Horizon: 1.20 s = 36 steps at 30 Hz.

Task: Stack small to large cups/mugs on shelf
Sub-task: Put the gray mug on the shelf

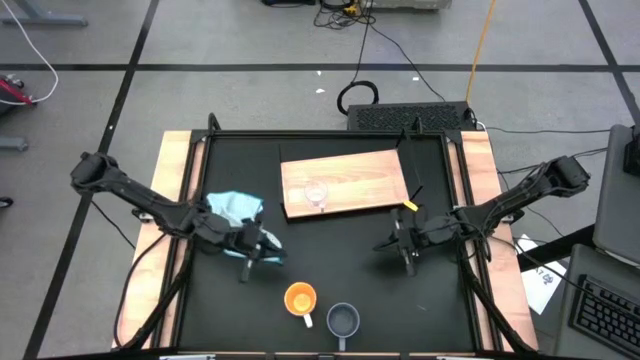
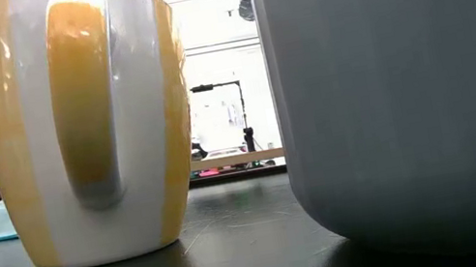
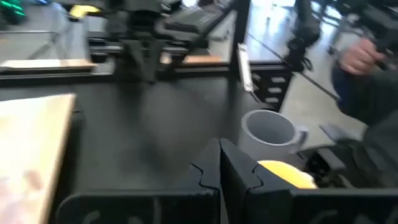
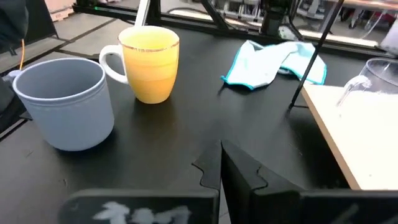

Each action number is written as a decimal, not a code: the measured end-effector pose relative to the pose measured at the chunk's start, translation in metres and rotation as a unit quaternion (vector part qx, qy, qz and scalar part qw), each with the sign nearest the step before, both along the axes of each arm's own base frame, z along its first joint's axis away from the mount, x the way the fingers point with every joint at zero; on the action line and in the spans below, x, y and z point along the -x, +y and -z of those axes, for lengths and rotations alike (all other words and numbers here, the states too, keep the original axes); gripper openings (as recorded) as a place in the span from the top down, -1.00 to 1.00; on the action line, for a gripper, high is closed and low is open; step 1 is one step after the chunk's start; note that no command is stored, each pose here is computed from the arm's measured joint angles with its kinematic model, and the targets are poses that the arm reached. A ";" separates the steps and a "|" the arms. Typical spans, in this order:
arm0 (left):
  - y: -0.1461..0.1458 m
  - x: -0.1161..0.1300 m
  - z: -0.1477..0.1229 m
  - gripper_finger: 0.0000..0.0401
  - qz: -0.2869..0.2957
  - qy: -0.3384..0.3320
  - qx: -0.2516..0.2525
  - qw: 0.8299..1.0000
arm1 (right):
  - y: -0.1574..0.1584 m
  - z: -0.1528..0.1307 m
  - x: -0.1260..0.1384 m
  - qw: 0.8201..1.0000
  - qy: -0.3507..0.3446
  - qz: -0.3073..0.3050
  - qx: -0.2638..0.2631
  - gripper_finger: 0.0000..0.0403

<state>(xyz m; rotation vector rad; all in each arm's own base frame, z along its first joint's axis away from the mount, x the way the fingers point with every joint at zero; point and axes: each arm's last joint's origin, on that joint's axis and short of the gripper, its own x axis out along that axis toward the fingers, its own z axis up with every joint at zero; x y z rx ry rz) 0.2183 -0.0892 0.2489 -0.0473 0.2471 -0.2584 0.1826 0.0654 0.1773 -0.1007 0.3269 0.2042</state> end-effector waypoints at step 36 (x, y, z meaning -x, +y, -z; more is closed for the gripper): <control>-0.053 -0.151 -0.003 1.00 0.163 0.116 0.001 0.980 | -0.027 0.010 0.057 0.984 -0.160 0.074 -0.029 1.00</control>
